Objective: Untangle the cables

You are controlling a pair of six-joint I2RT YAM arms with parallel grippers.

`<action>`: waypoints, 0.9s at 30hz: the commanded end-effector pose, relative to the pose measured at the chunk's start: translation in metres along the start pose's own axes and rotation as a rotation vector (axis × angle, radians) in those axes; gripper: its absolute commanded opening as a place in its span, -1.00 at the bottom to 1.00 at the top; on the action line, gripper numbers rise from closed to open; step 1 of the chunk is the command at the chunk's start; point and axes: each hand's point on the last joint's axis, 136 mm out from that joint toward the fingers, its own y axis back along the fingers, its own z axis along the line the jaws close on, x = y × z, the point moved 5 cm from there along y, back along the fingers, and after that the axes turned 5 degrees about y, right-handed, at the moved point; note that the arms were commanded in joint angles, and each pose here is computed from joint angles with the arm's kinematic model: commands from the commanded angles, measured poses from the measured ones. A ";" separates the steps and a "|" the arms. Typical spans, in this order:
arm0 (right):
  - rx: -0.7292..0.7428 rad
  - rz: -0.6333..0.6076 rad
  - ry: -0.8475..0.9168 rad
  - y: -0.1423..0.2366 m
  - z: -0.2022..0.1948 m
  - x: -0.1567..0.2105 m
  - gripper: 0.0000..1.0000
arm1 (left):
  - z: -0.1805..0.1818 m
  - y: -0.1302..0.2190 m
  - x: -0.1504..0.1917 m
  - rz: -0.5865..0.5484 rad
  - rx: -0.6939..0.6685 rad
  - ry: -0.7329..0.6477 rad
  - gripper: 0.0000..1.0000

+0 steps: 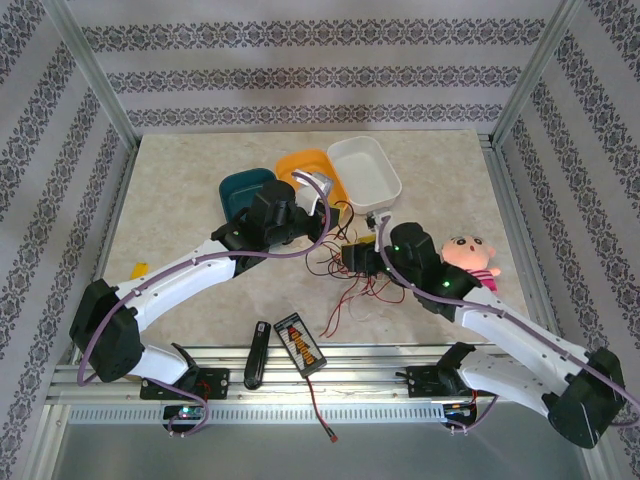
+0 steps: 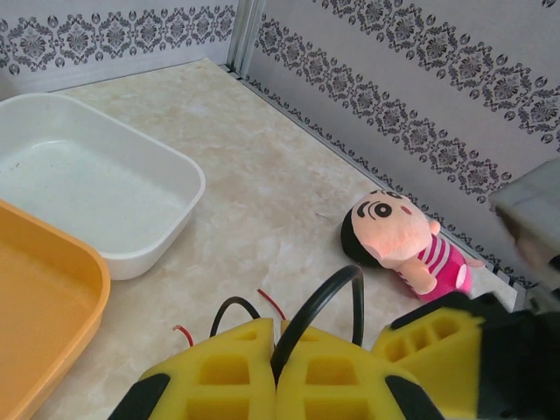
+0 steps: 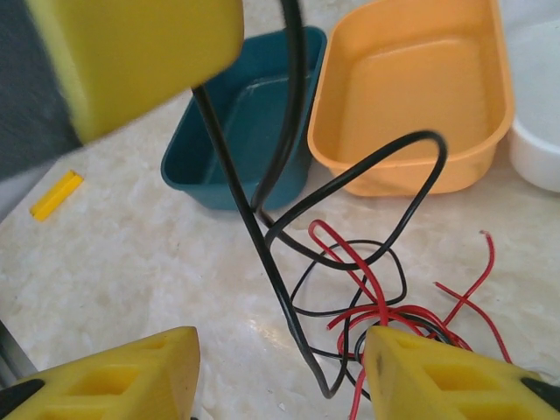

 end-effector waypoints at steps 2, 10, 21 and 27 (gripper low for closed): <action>0.058 -0.039 0.059 -0.012 0.003 -0.014 -0.03 | -0.003 0.013 -0.018 -0.061 0.004 0.015 -1.00; 0.064 -0.078 0.058 -0.017 0.005 -0.023 -0.84 | -0.003 0.018 -0.015 -0.062 -0.002 0.010 -0.95; 0.025 -0.227 0.057 0.038 0.017 -0.053 -1.00 | 0.018 0.016 -0.004 -0.088 -0.099 0.052 -0.08; 0.036 -0.275 0.054 0.055 0.019 -0.067 -1.00 | 0.029 0.020 0.007 -0.098 -0.152 0.078 0.75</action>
